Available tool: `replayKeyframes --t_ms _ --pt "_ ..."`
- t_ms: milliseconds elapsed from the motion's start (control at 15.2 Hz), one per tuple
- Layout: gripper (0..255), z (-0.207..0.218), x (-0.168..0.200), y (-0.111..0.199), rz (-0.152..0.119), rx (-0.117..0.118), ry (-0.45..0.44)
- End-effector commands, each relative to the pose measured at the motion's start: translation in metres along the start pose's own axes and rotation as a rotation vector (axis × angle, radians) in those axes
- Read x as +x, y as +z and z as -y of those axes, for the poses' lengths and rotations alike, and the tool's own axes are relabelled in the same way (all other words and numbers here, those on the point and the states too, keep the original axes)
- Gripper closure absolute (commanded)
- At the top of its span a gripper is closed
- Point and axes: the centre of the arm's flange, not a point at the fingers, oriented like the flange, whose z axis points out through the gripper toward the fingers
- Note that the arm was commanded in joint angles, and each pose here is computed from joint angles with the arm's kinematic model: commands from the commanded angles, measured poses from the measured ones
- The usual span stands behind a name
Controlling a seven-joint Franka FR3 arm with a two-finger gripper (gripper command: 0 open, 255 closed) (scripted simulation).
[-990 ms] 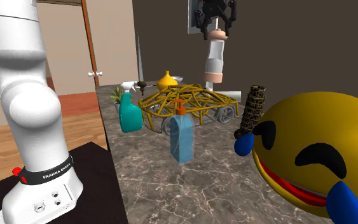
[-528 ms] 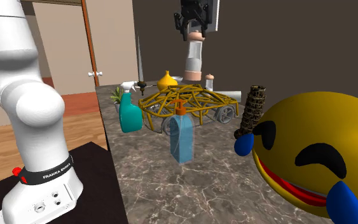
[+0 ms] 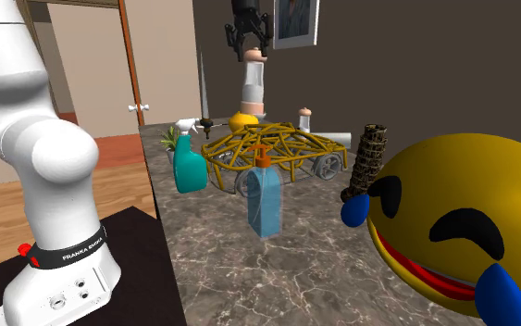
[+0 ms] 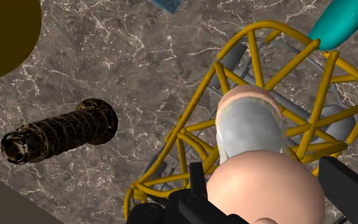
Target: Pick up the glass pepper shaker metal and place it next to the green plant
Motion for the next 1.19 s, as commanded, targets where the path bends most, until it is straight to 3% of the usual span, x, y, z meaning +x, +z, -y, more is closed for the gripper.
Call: replayKeyframes --t_ms 0,1122 --pt "255 0.029 0.002 -0.009 0.000 0.000 0.002" --pt "255 0.249 0.031 -0.043 0.000 0.000 0.002"
